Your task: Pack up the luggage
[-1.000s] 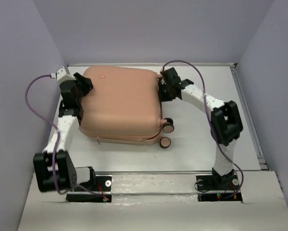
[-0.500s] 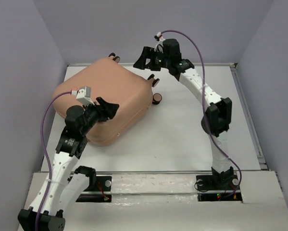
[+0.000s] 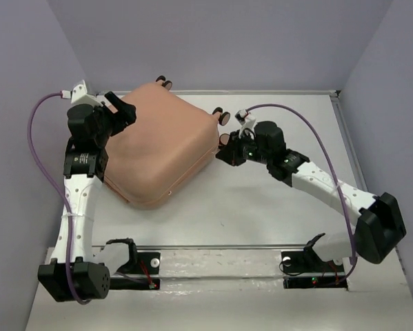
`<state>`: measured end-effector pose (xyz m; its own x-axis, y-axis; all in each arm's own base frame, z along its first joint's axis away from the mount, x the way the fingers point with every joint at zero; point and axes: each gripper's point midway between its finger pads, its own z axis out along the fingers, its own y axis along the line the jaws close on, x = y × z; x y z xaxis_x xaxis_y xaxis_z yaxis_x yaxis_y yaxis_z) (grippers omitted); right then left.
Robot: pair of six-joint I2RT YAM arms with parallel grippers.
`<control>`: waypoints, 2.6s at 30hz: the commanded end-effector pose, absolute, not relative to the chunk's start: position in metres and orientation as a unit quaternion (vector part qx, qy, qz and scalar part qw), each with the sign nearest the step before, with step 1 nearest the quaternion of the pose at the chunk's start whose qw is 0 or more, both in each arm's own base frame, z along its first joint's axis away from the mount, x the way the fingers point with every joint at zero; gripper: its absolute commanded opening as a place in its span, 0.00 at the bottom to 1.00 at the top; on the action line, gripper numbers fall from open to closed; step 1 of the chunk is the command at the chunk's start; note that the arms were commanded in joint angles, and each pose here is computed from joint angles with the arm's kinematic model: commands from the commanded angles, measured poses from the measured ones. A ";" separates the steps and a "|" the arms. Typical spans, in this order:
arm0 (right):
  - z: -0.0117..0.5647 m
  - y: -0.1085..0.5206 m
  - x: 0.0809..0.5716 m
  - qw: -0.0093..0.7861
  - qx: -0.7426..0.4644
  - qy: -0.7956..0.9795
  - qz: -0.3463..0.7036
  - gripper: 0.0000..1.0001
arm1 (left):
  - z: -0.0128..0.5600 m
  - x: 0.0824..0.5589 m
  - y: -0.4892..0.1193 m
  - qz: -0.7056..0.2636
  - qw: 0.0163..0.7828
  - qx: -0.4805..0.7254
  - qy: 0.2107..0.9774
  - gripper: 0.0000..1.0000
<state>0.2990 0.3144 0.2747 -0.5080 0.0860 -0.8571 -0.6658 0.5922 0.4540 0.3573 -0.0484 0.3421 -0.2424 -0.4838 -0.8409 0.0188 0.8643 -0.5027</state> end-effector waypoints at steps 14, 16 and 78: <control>0.160 0.307 0.245 0.382 -0.150 0.801 0.435 0.38 | 0.290 0.528 0.146 -0.069 0.509 -0.329 0.793 0.89; 0.156 0.304 0.247 0.386 -0.139 0.806 0.427 0.38 | 0.240 0.539 0.143 -0.077 0.446 -0.319 0.833 0.86; 0.148 0.279 0.223 0.433 -0.262 0.759 0.410 0.51 | 0.241 0.204 -0.106 -0.335 0.499 -0.152 0.785 0.68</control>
<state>0.2039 0.2718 0.1409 -0.6194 -0.0815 -0.7808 -0.6960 0.5171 0.4982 0.2259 -0.1071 0.3261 -0.2512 -0.5832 -0.7725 0.2683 0.7249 -0.6345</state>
